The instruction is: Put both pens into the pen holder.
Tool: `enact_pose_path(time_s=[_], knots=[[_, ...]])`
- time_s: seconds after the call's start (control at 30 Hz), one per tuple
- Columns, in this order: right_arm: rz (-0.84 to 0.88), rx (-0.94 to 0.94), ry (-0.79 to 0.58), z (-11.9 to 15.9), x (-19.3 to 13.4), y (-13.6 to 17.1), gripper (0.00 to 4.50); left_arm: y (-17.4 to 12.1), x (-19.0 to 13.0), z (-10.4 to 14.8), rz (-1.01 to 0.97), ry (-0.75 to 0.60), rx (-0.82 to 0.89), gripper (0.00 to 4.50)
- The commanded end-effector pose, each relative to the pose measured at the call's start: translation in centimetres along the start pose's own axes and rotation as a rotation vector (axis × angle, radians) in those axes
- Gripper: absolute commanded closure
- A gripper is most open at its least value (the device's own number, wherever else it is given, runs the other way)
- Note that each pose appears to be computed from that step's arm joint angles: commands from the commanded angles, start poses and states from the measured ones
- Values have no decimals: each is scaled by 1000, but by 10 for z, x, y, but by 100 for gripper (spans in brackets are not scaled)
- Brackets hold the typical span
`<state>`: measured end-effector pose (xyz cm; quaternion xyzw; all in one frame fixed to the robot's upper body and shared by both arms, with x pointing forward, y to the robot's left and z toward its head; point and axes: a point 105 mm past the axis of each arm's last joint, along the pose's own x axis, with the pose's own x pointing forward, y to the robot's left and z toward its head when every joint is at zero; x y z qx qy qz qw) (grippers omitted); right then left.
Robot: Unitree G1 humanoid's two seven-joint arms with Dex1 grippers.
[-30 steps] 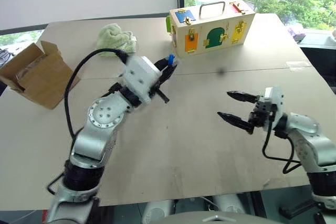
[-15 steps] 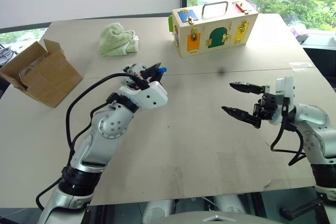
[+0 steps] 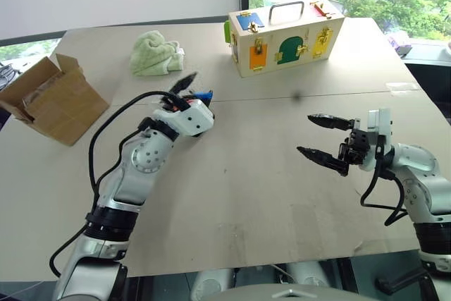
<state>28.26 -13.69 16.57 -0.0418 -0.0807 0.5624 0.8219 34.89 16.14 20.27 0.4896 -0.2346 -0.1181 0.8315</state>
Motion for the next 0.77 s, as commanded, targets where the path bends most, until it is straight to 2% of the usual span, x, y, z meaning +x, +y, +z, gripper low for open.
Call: enact_pose_path(time_s=[0.03,0.2,0.3,0.4,0.5,0.57,0.67,0.77], knots=[[-11,-44,-29,9,-1,0,3,14,-1,8,56,-51,27,5],[-17,-31,-23,4,-2,0,3,7,-10,27,11,-141,-52,5],[-28,-17,-4,-2,-7,-1,3,-4,-26,32,-56,-145,-237,5],[-39,-15,59,-18,-14,-2,3,-15,-58,32,-94,-84,-610,5],[-58,-38,127,-38,-21,-4,3,-37,-103,26,-181,57,-831,5],[-91,-39,133,-47,-24,-7,3,-51,-130,22,-225,156,-886,5],[-99,14,155,-69,-34,-2,3,-80,-176,14,-296,324,-863,5],[-94,-2,185,-82,-40,3,3,-88,-190,11,-302,371,-852,5]])
